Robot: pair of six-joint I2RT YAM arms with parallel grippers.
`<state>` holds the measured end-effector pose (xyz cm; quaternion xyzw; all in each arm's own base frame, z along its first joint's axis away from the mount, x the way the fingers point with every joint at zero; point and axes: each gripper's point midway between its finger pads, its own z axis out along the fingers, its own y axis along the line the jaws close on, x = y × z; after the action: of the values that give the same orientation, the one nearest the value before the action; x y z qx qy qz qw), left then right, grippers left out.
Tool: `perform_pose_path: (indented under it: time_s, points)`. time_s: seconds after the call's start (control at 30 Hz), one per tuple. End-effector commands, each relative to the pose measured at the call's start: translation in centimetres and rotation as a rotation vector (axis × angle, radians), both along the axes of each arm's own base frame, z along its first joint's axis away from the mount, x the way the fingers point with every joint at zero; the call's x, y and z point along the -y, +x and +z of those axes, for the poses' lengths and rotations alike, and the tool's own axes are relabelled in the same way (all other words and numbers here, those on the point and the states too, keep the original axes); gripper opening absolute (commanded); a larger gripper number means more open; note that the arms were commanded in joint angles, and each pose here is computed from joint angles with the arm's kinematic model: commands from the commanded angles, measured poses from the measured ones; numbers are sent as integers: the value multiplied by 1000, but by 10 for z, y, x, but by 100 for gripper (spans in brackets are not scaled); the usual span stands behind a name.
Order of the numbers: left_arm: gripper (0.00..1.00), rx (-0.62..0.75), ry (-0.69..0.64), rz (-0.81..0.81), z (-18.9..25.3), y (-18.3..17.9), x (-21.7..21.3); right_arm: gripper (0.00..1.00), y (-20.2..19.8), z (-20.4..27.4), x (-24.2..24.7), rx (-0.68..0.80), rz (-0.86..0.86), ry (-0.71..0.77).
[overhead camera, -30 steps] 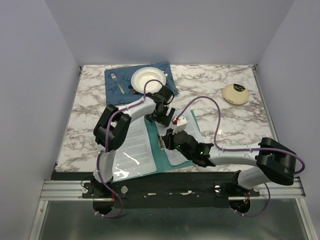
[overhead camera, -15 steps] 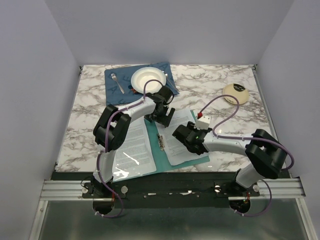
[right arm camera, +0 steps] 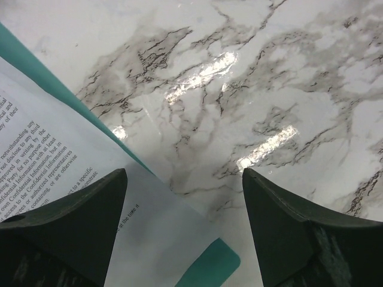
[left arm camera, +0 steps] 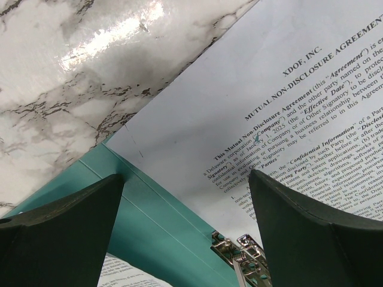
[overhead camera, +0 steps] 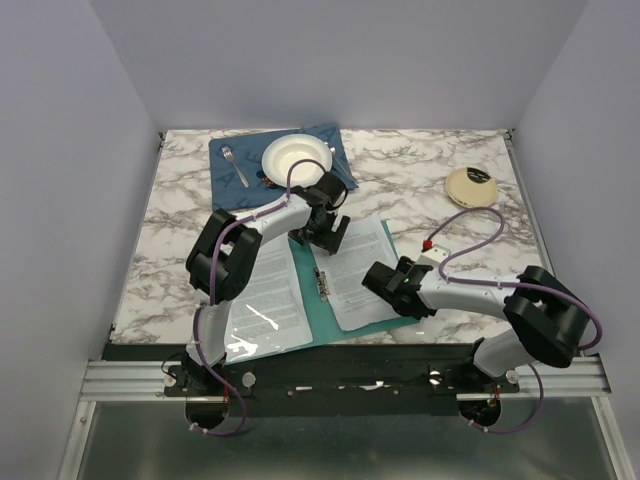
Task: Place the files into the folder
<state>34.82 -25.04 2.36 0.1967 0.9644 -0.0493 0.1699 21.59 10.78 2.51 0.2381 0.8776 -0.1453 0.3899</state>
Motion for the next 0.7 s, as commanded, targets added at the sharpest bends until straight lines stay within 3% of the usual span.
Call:
perform_pose_path:
  time_s: [0.0,0.17,0.67]
  points:
    - [99,-36,53,27,-9,-11,-18,85,0,-4,-20,11,71,128]
    - [99,-36,-5,23,-2,-11,-11,81,-2,-9,-37,14,158,235]
    - [99,-35,-41,32,0,-12,-7,75,-15,-5,-41,-6,206,312]
